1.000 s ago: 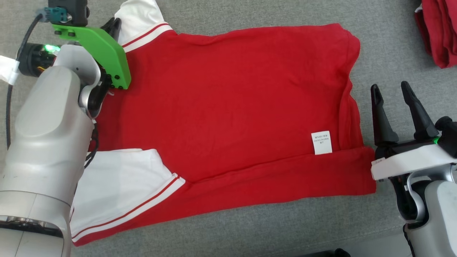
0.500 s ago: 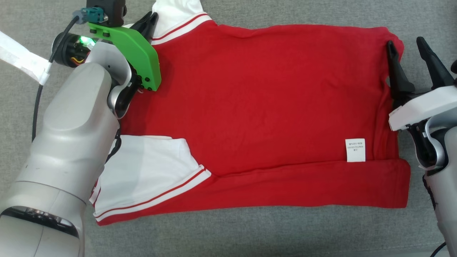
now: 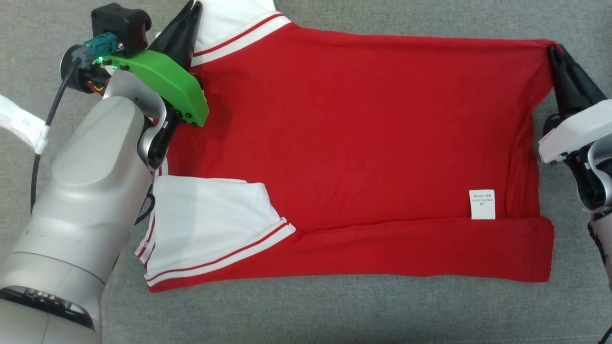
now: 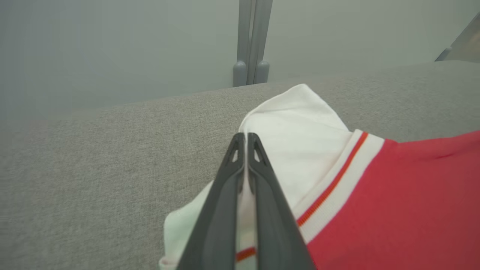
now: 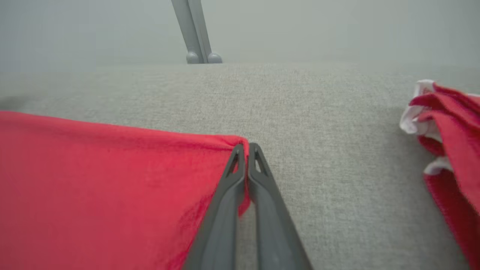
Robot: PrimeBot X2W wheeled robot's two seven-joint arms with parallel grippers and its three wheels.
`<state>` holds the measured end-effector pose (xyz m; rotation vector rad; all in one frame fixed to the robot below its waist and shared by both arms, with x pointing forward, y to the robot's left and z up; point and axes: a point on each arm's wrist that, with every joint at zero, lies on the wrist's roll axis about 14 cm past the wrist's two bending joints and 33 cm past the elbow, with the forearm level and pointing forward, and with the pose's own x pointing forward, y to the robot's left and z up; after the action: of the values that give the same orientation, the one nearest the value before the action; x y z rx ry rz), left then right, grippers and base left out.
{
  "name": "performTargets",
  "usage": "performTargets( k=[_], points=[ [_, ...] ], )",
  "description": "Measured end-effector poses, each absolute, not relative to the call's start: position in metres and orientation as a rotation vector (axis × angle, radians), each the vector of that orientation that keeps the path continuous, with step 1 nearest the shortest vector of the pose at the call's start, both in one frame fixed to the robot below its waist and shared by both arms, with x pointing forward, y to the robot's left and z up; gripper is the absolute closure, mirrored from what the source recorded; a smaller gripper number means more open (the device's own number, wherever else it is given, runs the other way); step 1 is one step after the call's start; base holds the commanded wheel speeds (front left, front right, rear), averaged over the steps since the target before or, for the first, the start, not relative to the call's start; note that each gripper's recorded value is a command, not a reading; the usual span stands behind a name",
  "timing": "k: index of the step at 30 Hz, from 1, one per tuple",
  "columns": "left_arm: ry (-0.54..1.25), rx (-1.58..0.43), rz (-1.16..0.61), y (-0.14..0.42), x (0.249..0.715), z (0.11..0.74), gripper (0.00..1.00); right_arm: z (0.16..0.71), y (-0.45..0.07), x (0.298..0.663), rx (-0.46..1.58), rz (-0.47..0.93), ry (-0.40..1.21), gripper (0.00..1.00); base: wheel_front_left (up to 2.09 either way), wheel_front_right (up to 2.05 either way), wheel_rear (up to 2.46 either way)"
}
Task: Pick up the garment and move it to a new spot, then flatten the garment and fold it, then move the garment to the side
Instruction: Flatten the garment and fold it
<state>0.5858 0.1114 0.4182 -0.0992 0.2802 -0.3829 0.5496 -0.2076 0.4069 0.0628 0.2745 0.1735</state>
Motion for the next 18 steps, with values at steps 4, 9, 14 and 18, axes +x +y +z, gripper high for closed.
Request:
performTargets(
  k=[4, 9, 14, 18],
  points=[
    [0.189, -0.101, -0.394, 0.113, 0.581, 0.445, 1.0, 0.445, -0.211, 0.555, 0.04, 0.174, 0.142, 1.0, 0.0, 0.0, 0.0],
    [0.094, -0.093, -0.399, 0.115, 0.566, 0.473, 1.0, 0.465, -0.209, 0.55, 0.037, 0.178, 0.081, 1.0, 0.0, 0.0, 0.0],
    [0.022, -0.104, -0.401, 0.116, 0.527, 0.487, 1.0, 0.462, -0.197, 0.527, 0.064, 0.207, 0.091, 1.0, 0.0, 0.0, 0.0],
    [0.056, -0.11, -0.384, 0.117, 0.487, 0.47, 1.0, 0.451, -0.19, 0.505, 0.088, 0.216, 0.123, 1.0, 0.0, 0.0, 0.0]
  ],
)
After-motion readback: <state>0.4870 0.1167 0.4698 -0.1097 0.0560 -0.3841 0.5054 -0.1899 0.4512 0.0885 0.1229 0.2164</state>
